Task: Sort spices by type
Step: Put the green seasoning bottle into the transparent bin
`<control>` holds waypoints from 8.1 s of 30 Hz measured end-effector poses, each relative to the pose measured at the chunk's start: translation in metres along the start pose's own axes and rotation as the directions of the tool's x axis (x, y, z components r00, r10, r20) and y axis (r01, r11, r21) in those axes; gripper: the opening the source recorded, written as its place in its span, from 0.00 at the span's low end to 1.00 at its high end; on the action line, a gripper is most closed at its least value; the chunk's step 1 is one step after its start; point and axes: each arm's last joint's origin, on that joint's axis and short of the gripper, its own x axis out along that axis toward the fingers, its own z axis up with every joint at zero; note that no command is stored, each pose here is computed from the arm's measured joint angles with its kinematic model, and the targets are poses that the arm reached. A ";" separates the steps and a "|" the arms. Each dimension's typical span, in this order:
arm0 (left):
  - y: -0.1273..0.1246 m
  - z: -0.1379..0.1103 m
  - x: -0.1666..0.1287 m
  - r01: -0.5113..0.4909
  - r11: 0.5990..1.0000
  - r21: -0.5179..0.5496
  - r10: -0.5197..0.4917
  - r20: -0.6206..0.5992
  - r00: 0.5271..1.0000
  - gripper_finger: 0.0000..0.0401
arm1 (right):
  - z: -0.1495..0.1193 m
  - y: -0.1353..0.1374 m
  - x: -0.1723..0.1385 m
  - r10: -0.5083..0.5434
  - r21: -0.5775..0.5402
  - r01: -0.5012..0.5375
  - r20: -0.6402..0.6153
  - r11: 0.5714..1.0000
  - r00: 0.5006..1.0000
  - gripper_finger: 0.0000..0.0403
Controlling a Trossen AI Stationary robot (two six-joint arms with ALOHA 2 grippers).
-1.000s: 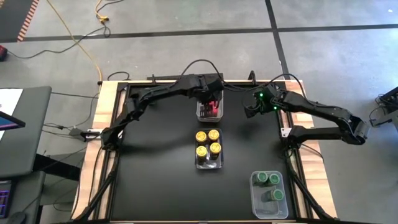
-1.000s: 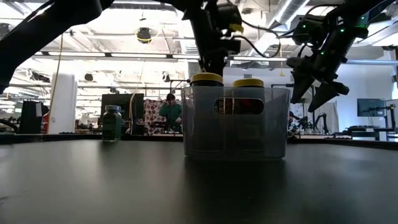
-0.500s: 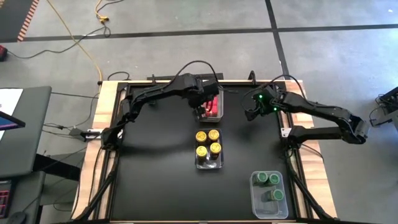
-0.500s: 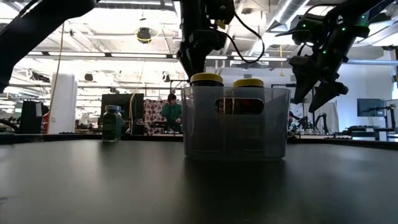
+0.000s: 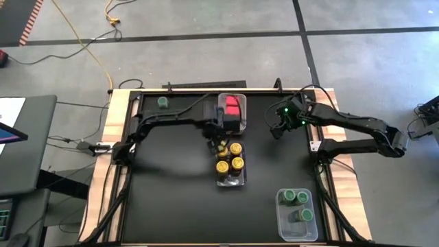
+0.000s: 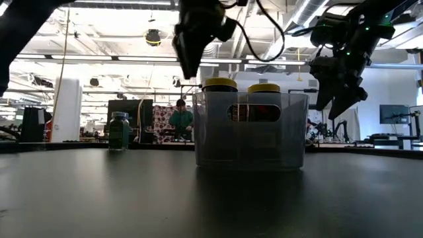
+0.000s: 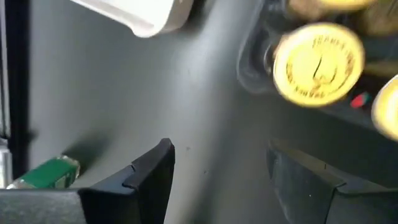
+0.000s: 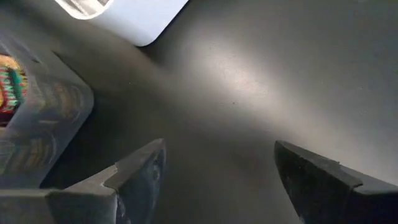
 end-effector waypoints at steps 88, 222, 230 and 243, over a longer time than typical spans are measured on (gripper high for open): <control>0.227 -0.115 -0.025 -0.144 0.956 -0.255 0.234 0.370 0.899 0.90 | 0.011 -0.009 -0.001 0.024 0.315 -0.045 0.069 0.948 0.997 0.81; -0.038 -0.147 -0.010 0.279 0.906 -0.319 -0.245 0.142 0.959 0.48 | -0.061 -0.024 -0.082 -0.060 0.202 0.024 0.170 0.979 0.984 0.81; -0.095 -0.136 -0.011 0.269 0.906 -0.327 -0.245 0.113 0.963 0.48 | -0.062 -0.025 -0.082 -0.061 0.198 0.027 0.167 0.980 0.984 0.81; -0.158 -0.094 -0.006 0.286 0.918 -0.275 -0.262 0.121 0.958 0.48 | -0.065 -0.026 -0.082 -0.072 0.195 0.044 0.139 0.980 0.988 0.81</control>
